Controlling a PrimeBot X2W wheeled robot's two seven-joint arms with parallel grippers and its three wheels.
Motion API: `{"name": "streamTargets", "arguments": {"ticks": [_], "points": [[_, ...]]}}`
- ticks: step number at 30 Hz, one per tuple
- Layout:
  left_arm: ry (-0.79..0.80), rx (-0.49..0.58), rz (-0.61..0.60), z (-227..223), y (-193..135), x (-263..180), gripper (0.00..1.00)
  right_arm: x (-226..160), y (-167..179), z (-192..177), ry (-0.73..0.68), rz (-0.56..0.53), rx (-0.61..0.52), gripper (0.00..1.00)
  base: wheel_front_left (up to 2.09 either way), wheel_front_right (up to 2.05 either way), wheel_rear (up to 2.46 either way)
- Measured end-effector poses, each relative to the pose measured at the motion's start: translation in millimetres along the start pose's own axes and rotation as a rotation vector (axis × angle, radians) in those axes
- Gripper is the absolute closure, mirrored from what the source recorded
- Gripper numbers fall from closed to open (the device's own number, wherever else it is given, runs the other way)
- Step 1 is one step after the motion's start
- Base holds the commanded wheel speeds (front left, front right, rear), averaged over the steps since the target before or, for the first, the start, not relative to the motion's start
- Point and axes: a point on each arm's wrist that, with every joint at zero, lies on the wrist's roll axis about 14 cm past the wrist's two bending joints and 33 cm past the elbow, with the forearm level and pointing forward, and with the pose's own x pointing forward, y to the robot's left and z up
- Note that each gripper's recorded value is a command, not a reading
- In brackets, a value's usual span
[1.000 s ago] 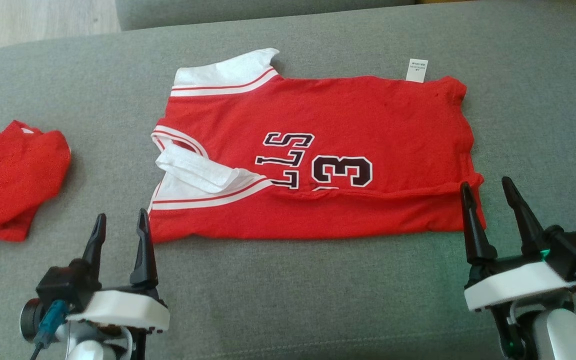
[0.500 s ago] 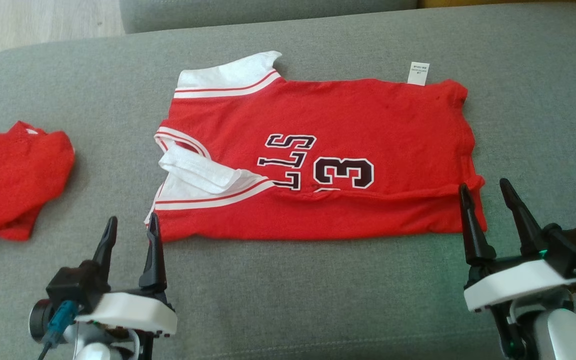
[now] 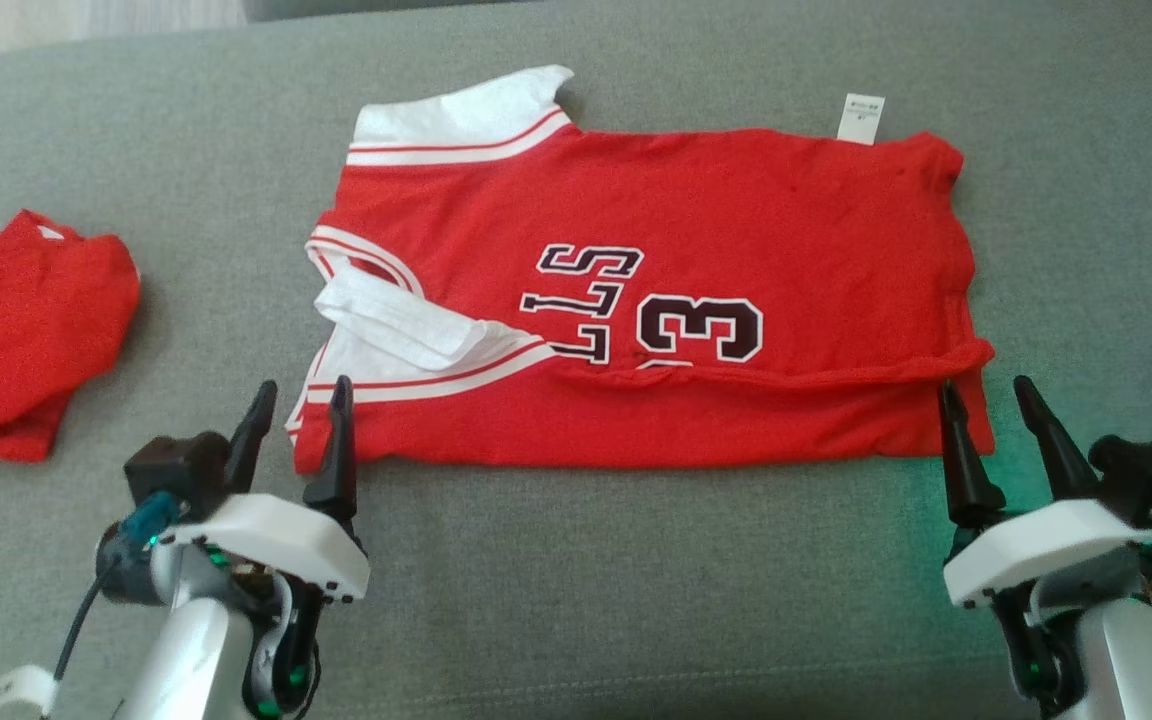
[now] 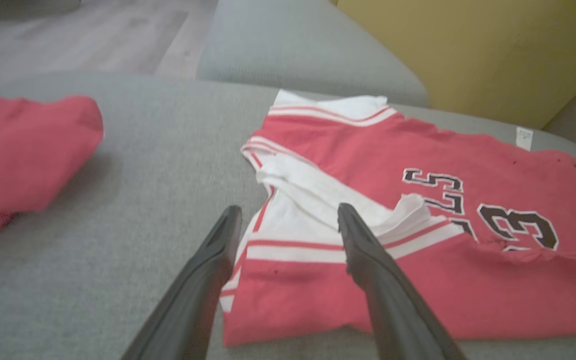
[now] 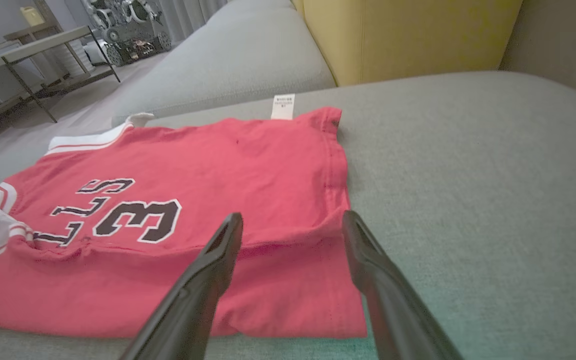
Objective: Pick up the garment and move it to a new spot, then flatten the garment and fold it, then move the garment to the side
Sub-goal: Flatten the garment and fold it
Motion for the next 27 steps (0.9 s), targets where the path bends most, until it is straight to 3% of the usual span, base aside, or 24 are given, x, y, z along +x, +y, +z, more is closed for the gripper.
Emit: {"name": "streamTargets", "arguments": {"ticks": [8, 16, 17, 18, 19, 27], "points": [[0.235, -0.072, 0.031, -68.9, 13.2, 4.7, 0.00, 8.5, -18.2, -55.1, 0.201, -0.054, 0.051, 0.00, 0.00, 0.00, 0.00], [0.283, -0.133, 0.022, -78.1, 12.4, 15.2, 0.00, 14.9, -25.7, -73.3, 0.291, -0.080, 0.089, 0.00, 0.00, 0.00, 0.00], [0.287, -0.137, 0.018, -78.7, 12.1, 15.6, 0.01, 15.5, -25.7, -74.0, 0.297, -0.081, 0.097, 0.62, 0.00, 0.00, 0.00], [0.289, -0.145, 0.011, -78.5, 11.0, 16.3, 0.54, 16.7, -25.5, -73.5, 0.298, -0.080, 0.101, 1.00, 0.00, 0.00, 0.00], [0.292, -0.149, 0.008, -78.0, 10.8, 17.3, 0.99, 17.6, -25.3, -72.2, 0.296, -0.079, 0.103, 1.00, 0.00, 0.00, 0.00], [0.274, -0.179, 0.013, -73.2, 12.1, 15.7, 1.00, 16.7, -20.7, -71.9, 0.301, -0.069, 0.136, 1.00, 0.00, 0.00, 0.00]]}}
